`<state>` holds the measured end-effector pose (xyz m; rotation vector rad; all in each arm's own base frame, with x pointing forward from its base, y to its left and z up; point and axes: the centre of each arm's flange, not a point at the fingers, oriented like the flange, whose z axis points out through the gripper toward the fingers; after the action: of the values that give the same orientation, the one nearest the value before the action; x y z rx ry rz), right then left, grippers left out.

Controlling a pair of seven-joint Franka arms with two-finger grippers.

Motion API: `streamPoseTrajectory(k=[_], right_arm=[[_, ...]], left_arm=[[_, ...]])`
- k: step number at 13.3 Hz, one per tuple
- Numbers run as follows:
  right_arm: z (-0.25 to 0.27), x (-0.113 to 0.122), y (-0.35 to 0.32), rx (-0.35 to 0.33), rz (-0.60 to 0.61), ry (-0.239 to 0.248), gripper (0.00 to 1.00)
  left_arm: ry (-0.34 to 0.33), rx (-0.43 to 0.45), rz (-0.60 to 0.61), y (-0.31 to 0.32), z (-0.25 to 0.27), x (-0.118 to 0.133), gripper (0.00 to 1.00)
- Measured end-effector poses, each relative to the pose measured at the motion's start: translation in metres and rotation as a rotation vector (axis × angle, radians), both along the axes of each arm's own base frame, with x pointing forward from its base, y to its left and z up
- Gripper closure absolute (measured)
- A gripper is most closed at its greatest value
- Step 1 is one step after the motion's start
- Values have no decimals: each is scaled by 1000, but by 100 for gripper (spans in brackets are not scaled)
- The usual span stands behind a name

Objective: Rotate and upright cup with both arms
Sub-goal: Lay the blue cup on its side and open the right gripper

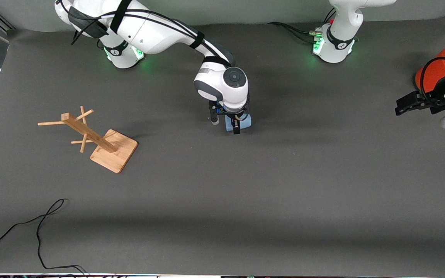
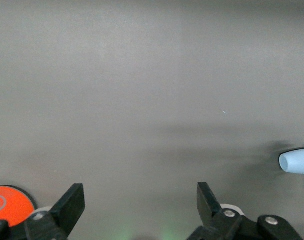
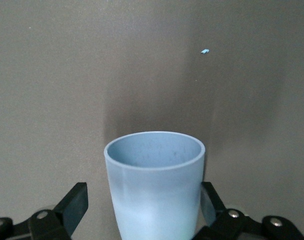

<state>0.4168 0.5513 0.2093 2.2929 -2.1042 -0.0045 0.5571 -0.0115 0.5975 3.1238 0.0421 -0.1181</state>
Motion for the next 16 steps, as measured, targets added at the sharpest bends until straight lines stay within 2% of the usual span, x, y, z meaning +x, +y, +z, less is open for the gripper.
streamPoseTrajectory(k=[4,8,9,10,14,16], right_arm=[[12,6,2,13,14,-11,0],[65,9,-3,45,76,64,0],[83,15,-9,45,95,67,0],[101,23,-17,54,113,60,0],[168,73,-65,165,253,40,0],[197,94,-96,175,359,12,0]], left_arm=[[0,0,0,0,0,0,0],[0,0,-1,0,0,0,0],[0,0,0,-1,0,0,0],[0,0,9,-3,0,0,0],[4,-1,18,-19,0,-1,0],[5,-1,19,-32,0,-2,0]])
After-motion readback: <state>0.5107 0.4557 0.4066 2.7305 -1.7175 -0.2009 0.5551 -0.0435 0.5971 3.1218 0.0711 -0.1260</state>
